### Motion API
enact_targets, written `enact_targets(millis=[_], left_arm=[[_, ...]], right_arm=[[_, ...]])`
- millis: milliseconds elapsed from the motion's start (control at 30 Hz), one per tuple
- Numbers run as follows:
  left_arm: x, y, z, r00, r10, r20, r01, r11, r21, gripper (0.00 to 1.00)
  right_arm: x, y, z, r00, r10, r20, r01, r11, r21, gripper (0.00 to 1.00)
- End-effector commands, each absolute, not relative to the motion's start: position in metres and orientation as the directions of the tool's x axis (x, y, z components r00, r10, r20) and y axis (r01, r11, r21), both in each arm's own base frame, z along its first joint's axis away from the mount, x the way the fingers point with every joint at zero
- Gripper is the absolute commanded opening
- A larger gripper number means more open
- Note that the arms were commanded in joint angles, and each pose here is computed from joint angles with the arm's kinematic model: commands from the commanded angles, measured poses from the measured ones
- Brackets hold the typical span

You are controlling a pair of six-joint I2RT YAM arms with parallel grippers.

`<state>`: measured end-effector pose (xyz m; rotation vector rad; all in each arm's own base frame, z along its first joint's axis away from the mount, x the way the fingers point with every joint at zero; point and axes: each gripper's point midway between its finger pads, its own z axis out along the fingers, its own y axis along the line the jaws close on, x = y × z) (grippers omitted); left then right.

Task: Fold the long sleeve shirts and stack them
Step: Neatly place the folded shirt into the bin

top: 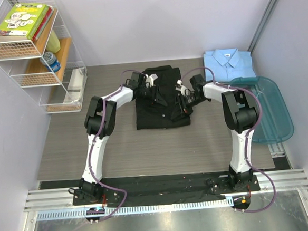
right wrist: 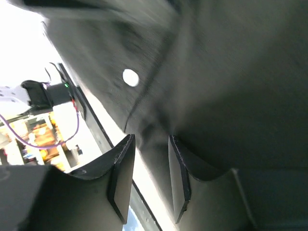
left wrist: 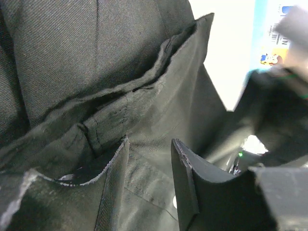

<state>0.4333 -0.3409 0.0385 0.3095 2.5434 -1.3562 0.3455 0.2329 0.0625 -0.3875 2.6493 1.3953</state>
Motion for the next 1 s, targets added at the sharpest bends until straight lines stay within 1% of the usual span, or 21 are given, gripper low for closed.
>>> enact_targets(millis=[0, 67, 100, 167, 267, 300, 333, 400, 433, 467, 533, 600, 633, 700, 733, 800, 867, 967], left_arm=[[0.436, -0.322, 0.001, -0.957, 0.062, -0.283, 0.253, 0.657, -0.711, 0.43], [0.436, -0.321, 0.0, -0.958, 0.059, -0.282, 0.249, 0.659, -0.71, 0.43], [0.436, -0.32, 0.0, -0.958, 0.057, -0.28, 0.247, 0.658, -0.711, 0.43], [0.434, -0.324, 0.006, -0.957, 0.066, -0.281, 0.258, 0.633, -0.73, 0.43], [0.435, -0.331, 0.049, -0.939, 0.061, -0.338, 0.315, 0.545, -0.777, 0.45], [0.426, -0.33, 0.058, -0.94, 0.071, -0.334, 0.322, 0.508, -0.798, 0.45], [0.422, -0.33, 0.096, -0.915, 0.068, -0.397, 0.379, 0.477, -0.793, 0.46], [0.4, -0.326, 0.119, -0.9, 0.102, -0.423, 0.423, 0.433, -0.796, 0.48], [0.392, -0.323, 0.147, -0.878, 0.102, -0.468, 0.466, 0.412, -0.783, 0.48], [0.383, -0.32, 0.156, -0.873, 0.113, -0.474, 0.476, 0.404, -0.781, 0.48], [0.354, -0.312, 0.163, -0.887, 0.147, -0.438, 0.459, 0.386, -0.801, 0.48], [0.335, -0.306, 0.16, -0.904, 0.164, -0.396, 0.428, 0.379, -0.821, 0.48], [0.321, -0.302, 0.15, -0.919, 0.175, -0.352, 0.393, 0.379, -0.838, 0.48], [0.307, -0.3, 0.149, -0.922, 0.184, -0.34, 0.385, 0.367, -0.847, 0.48], [0.297, -0.296, 0.136, -0.933, 0.192, -0.304, 0.356, 0.378, -0.855, 0.48], [0.29, -0.293, 0.121, -0.943, 0.196, -0.267, 0.326, 0.397, -0.858, 0.48], [0.291, -0.289, 0.096, -0.951, 0.196, -0.241, 0.305, 0.443, -0.843, 0.48], [0.307, -0.273, 0.063, -0.968, 0.142, -0.207, 0.251, 0.533, -0.808, 0.47]], right_arm=[[0.319, 0.219, 0.034, -0.968, -0.211, -0.133, -0.234, 0.579, 0.781, 0.39], [0.318, 0.216, 0.024, -0.964, -0.229, -0.131, -0.246, 0.596, 0.765, 0.39], [0.315, 0.214, 0.018, -0.966, -0.233, -0.112, -0.233, 0.6, 0.765, 0.39], [0.316, 0.213, 0.016, -0.964, -0.239, -0.117, -0.242, 0.603, 0.76, 0.39], [0.321, 0.214, 0.02, -0.963, -0.235, -0.131, -0.25, 0.6, 0.76, 0.39], [0.324, 0.215, 0.022, -0.962, -0.234, -0.138, -0.254, 0.597, 0.761, 0.39], [0.324, 0.217, 0.024, -0.962, -0.232, -0.14, -0.255, 0.593, 0.764, 0.39], [0.325, 0.217, 0.025, -0.963, -0.231, -0.141, -0.254, 0.593, 0.764, 0.39], [0.324, 0.216, 0.026, -0.963, -0.229, -0.141, -0.253, 0.592, 0.765, 0.39], [0.323, 0.217, 0.026, -0.963, -0.23, -0.143, -0.255, 0.591, 0.765, 0.39], [0.322, 0.216, 0.025, -0.963, -0.231, -0.138, -0.252, 0.593, 0.765, 0.39], [0.321, 0.216, 0.024, -0.964, -0.228, -0.135, -0.248, 0.597, 0.763, 0.39], [0.321, 0.216, 0.024, -0.965, -0.227, -0.133, -0.246, 0.597, 0.764, 0.39], [0.321, 0.216, 0.023, -0.965, -0.225, -0.133, -0.244, 0.597, 0.764, 0.39], [0.322, 0.216, 0.023, -0.965, -0.224, -0.133, -0.244, 0.598, 0.764, 0.39], [0.322, 0.217, 0.024, -0.966, -0.221, -0.135, -0.244, 0.596, 0.765, 0.39], [0.323, 0.216, 0.023, -0.966, -0.219, -0.136, -0.244, 0.6, 0.762, 0.39], [0.322, 0.214, 0.02, -0.967, -0.221, -0.131, -0.241, 0.608, 0.756, 0.39]])
